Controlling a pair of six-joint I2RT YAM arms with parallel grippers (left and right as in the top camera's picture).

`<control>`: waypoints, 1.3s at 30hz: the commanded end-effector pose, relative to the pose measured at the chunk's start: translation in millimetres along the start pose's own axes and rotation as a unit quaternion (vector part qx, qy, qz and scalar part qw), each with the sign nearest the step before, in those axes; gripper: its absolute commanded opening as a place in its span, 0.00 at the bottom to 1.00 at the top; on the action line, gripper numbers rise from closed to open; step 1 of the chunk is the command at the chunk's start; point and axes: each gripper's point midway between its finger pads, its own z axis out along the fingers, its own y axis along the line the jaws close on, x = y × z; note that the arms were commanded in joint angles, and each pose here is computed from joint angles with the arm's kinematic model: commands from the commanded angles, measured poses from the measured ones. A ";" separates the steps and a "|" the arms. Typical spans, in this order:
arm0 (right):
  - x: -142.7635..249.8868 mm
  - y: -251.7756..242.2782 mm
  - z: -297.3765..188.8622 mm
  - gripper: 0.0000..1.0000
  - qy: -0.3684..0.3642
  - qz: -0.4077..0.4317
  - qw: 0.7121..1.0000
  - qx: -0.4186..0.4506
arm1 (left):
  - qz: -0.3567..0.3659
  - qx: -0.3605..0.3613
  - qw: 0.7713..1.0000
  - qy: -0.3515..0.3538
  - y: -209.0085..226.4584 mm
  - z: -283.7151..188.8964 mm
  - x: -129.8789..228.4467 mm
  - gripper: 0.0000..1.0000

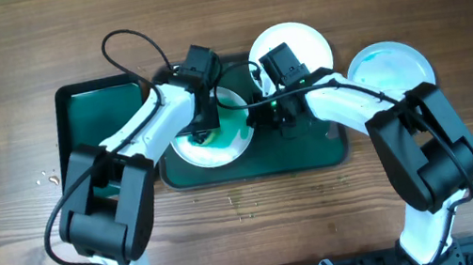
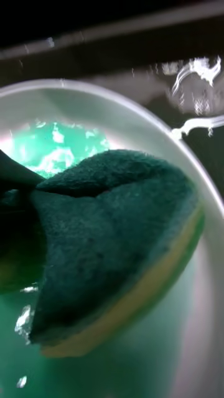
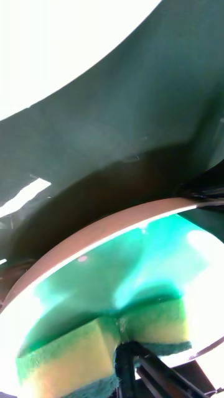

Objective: Clean dirty plates on tray and stack at the side
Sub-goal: 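Scrub the held plate with the sponge in the left gripper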

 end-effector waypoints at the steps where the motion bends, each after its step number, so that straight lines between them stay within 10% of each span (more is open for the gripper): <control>1: 6.6 -21.2 9.6 0.04 0.011 0.019 0.999 0.032 | -0.025 -0.100 0.995 -0.009 37.5 8.0 3.3 0.04; 20: 8.2 -24.4 9.3 0.04 0.013 0.024 0.999 0.040 | -0.049 -0.063 0.996 0.029 24.8 1.5 14.1 0.04; 39: 1.9 -28.5 -8.3 0.04 -0.008 0.015 0.997 0.077 | -0.108 0.083 0.991 -0.012 18.2 -110.4 -76.8 0.04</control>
